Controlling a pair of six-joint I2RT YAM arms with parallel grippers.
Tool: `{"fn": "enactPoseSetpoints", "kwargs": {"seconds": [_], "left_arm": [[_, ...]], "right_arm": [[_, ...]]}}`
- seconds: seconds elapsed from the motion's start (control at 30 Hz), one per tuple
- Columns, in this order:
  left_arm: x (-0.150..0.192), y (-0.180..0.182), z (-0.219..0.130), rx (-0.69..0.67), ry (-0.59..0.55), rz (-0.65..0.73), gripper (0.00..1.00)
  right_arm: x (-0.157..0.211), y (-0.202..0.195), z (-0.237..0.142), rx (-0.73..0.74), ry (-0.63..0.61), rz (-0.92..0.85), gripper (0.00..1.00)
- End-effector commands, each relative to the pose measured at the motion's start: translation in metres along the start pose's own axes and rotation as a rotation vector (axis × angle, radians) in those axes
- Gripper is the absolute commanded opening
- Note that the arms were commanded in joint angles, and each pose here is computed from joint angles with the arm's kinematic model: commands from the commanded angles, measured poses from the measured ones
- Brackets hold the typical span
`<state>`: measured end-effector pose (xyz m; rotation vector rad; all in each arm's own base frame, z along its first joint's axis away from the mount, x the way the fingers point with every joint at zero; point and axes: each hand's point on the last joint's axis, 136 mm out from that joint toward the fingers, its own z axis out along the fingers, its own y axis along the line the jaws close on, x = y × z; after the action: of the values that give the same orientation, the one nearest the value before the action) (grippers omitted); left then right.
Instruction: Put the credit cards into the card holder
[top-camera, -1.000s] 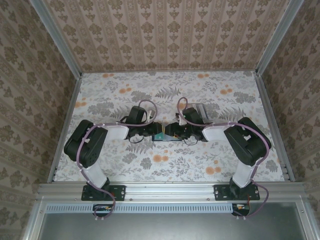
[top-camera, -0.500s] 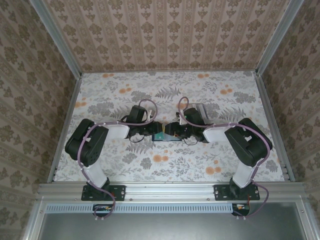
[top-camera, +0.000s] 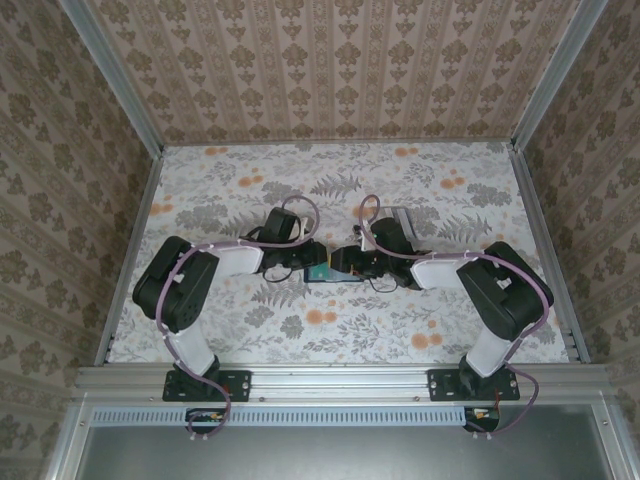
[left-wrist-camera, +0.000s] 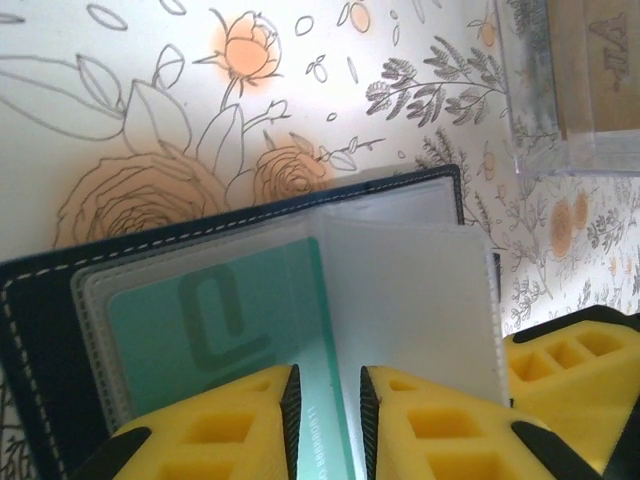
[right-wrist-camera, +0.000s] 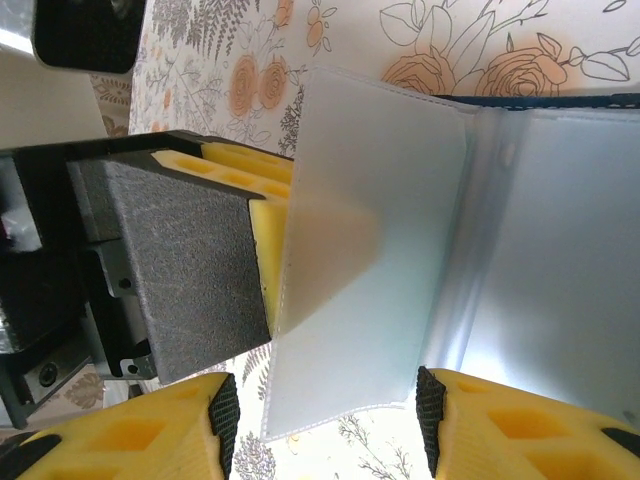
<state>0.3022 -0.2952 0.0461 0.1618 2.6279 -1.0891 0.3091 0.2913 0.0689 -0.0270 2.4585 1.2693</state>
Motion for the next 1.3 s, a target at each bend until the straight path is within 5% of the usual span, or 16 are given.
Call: {"fn": "enactPoseSetpoints", "kwargs": {"seconds": [0.0, 0.17, 0.47, 0.7, 1.1, 1.27], "left_arm": [[0.001, 0.003, 0.003, -0.026, 0.017, 0.011, 0.25], [0.003, 0.004, 0.007, -0.010, 0.026, -0.007, 0.24], [0.003, 0.004, 0.011, -0.006, 0.034, -0.012, 0.24], [0.003, 0.004, 0.010, -0.010, 0.035, -0.011, 0.23], [0.001, -0.001, 0.010, -0.004, 0.036, -0.004, 0.23], [0.003, 0.001, 0.009, -0.005, 0.033, -0.008, 0.23]], "right_arm": [[0.001, 0.003, -0.002, -0.004, 0.002, -0.026, 0.54], [-0.001, 0.009, -0.001, -0.034, -0.006, -0.023, 0.56], [0.002, -0.001, 0.010, -0.022, 0.020, 0.005, 0.39], [-0.001, 0.007, 0.004, -0.051, -0.004, -0.007, 0.52], [-0.001, 0.009, 0.011, -0.068, 0.018, -0.009, 0.51], [0.000, 0.000, 0.009, -0.035, 0.014, -0.005, 0.38]]}}
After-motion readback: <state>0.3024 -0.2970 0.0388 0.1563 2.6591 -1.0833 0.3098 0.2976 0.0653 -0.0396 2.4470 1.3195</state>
